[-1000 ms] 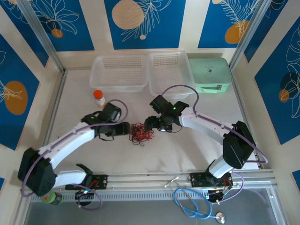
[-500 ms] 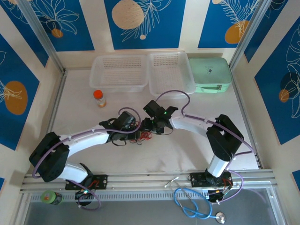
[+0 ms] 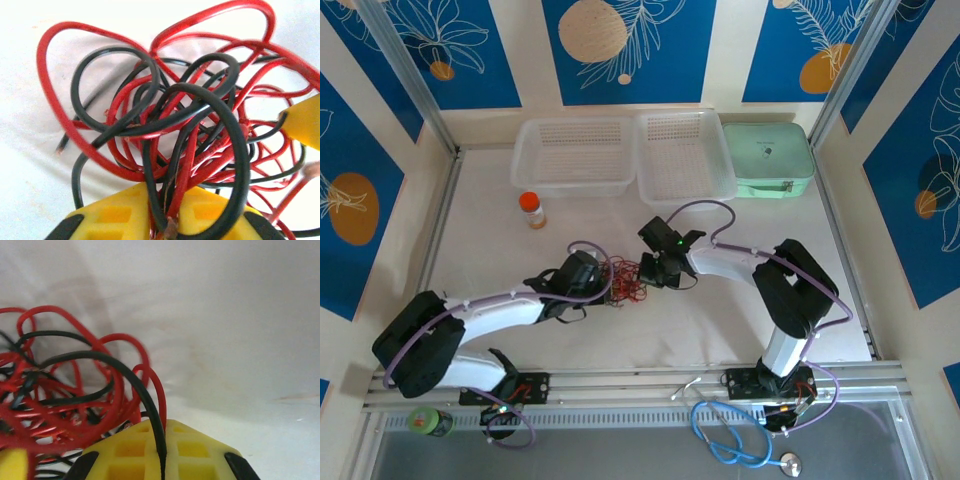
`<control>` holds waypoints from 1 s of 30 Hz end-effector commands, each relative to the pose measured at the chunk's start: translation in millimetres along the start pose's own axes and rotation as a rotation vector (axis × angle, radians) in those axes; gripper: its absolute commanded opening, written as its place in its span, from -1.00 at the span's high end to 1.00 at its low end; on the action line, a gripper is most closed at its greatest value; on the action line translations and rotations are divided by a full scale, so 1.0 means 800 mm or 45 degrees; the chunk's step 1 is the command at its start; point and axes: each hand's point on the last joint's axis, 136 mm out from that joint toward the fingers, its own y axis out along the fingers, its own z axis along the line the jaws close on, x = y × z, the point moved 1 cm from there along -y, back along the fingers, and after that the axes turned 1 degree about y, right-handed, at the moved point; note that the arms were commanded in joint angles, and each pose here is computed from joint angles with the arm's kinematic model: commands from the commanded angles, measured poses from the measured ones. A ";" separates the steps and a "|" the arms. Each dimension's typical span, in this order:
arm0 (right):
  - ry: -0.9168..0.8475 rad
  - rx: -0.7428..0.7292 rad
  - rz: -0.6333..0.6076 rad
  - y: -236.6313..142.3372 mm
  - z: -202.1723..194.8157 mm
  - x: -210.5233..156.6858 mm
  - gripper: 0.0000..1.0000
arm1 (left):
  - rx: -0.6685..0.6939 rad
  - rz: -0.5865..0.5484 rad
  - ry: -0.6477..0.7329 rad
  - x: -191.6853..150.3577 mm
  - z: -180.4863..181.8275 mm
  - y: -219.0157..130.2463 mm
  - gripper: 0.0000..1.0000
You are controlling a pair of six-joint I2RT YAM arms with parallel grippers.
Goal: Untangle the cables
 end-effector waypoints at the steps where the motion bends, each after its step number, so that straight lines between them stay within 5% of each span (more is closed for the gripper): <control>1: 0.038 -0.013 0.028 -0.007 -0.020 -0.007 1.00 | -0.134 -0.047 0.048 0.009 -0.021 -0.009 0.90; 10: 0.068 0.008 0.061 -0.043 -0.059 -0.016 0.97 | -0.366 -0.084 0.149 0.007 -0.054 -0.033 1.00; 20: -0.154 0.119 0.045 -0.126 -0.017 -0.039 -0.43 | -0.416 -0.110 0.092 0.001 -0.052 -0.023 1.00; 25: -0.128 0.198 0.045 -0.129 0.020 -0.046 -0.68 | -0.454 -0.078 0.088 -0.003 -0.058 -0.009 1.00; 30: 0.055 0.189 0.075 -0.085 0.029 -0.038 -0.66 | -0.484 -0.082 0.099 -0.002 -0.064 -0.009 1.00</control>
